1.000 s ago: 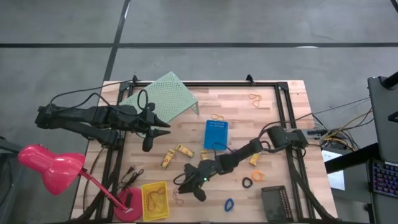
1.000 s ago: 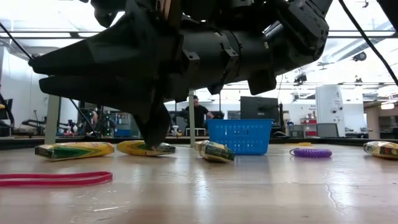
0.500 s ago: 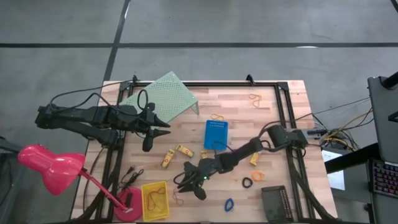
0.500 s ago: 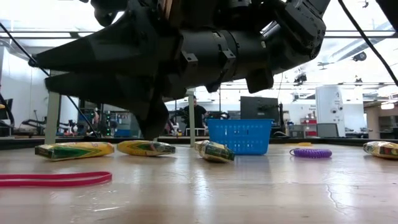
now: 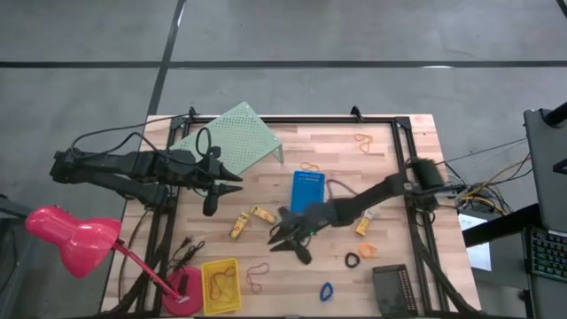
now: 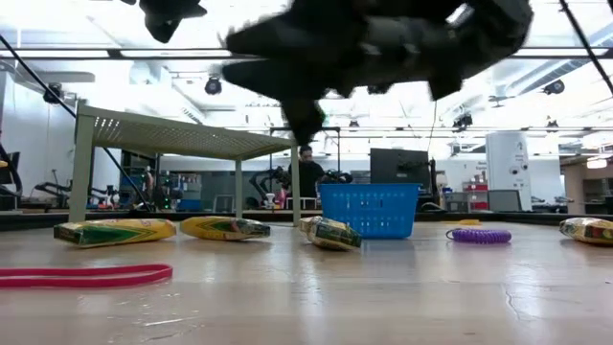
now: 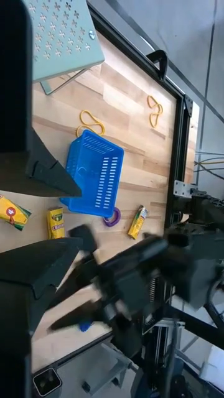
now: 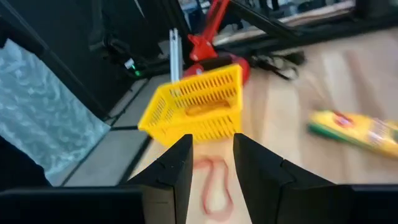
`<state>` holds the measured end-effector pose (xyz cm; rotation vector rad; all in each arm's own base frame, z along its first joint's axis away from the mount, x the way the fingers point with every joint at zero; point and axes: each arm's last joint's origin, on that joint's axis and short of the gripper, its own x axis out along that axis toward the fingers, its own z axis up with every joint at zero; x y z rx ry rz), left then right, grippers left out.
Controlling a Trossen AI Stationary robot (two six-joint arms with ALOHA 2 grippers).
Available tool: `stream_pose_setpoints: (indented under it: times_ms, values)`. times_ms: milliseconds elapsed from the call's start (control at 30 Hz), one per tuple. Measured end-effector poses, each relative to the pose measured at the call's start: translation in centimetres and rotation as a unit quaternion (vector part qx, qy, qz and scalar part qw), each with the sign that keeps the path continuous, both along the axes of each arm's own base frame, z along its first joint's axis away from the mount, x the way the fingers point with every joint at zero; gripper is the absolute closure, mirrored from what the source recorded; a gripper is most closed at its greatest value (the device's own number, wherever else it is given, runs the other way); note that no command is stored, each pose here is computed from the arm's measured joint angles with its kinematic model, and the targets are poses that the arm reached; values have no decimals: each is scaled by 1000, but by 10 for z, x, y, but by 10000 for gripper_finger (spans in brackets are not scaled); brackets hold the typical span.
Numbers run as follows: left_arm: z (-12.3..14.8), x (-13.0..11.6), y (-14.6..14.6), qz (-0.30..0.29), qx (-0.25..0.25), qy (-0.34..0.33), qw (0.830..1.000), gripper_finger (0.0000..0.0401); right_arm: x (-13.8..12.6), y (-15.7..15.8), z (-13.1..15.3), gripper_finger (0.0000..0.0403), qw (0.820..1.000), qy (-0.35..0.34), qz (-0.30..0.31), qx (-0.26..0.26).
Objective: Pick & Place Office Desk Supplies
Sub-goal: Put the bottom red rubber band into the yellow basket
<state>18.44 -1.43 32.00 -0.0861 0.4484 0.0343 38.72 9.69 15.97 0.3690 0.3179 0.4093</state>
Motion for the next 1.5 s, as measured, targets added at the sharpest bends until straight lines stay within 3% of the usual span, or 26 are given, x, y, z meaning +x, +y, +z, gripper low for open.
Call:
stream_pose_setpoints:
  times_ms: [467,733,1067,1500]
  values:
    - [-1,0,0,0,0,6,1000,281,-144,-62,18,292,990,-28,-127,-56]
    - [-2,-1,0,0,1,9,1000,281,-200,-73,0,286,978,-45,-173,-104]
    - [-2,-1,0,0,1,9,1000,281,-223,-77,-8,296,976,-61,-181,-105]
    - [-2,-1,0,0,1,11,1000,282,-223,-77,-8,316,976,-61,-181,-103]
